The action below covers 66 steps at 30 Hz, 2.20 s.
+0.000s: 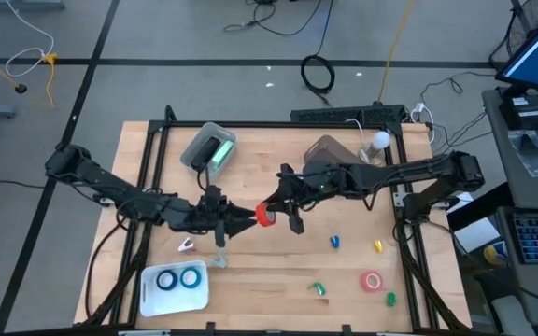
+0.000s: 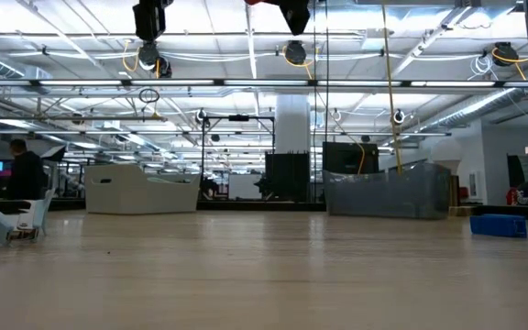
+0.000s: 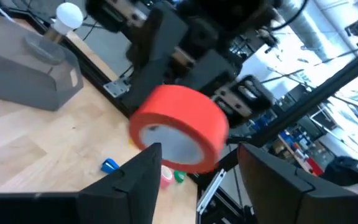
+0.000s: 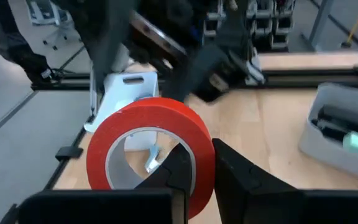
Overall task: Pick and place Stapler, Stapler remover, tape
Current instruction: Put the red tape into the white bin
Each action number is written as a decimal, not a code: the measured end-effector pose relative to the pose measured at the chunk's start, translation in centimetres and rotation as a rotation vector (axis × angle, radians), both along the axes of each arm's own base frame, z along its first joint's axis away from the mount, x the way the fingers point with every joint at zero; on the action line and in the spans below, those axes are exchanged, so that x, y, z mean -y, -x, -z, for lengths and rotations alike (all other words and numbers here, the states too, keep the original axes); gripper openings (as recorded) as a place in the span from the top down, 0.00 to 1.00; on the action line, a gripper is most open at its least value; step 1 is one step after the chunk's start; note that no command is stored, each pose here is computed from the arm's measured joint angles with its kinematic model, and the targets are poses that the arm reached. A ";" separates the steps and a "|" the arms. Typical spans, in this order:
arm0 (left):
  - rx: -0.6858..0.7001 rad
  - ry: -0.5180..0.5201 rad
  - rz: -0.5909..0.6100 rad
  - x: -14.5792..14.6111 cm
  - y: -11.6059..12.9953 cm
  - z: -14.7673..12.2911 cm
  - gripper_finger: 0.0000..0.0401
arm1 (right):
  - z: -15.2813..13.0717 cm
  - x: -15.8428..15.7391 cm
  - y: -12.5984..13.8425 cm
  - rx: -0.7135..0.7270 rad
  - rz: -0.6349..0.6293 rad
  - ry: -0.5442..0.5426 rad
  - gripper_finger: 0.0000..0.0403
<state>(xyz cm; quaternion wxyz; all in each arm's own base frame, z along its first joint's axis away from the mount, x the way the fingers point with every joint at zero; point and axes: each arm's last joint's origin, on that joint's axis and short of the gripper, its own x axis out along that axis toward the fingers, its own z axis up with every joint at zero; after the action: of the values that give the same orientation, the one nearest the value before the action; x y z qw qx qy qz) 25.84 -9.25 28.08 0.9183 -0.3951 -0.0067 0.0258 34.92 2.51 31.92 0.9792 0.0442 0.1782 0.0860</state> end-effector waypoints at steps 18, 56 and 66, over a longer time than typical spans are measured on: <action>0.084 0.114 0.040 -1.0 -3.0 1.7 0.43 | 0.0 0.2 -0.1 0.017 0.035 0.056 0.92; -0.169 0.119 0.179 1.0 -2.2 4.1 0.90 | 1.2 -0.4 2.2 -0.239 -0.147 -0.014 0.66; -0.430 0.404 0.284 3.2 -0.8 5.9 0.89 | -0.5 -0.2 6.1 -0.361 -0.143 -0.015 0.64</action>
<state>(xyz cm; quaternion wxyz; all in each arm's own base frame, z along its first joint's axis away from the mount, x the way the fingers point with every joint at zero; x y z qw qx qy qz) 26.69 -12.49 22.19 0.7961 -0.5519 0.2477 -0.0188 28.79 2.69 32.38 0.9224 0.0533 0.3531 0.1474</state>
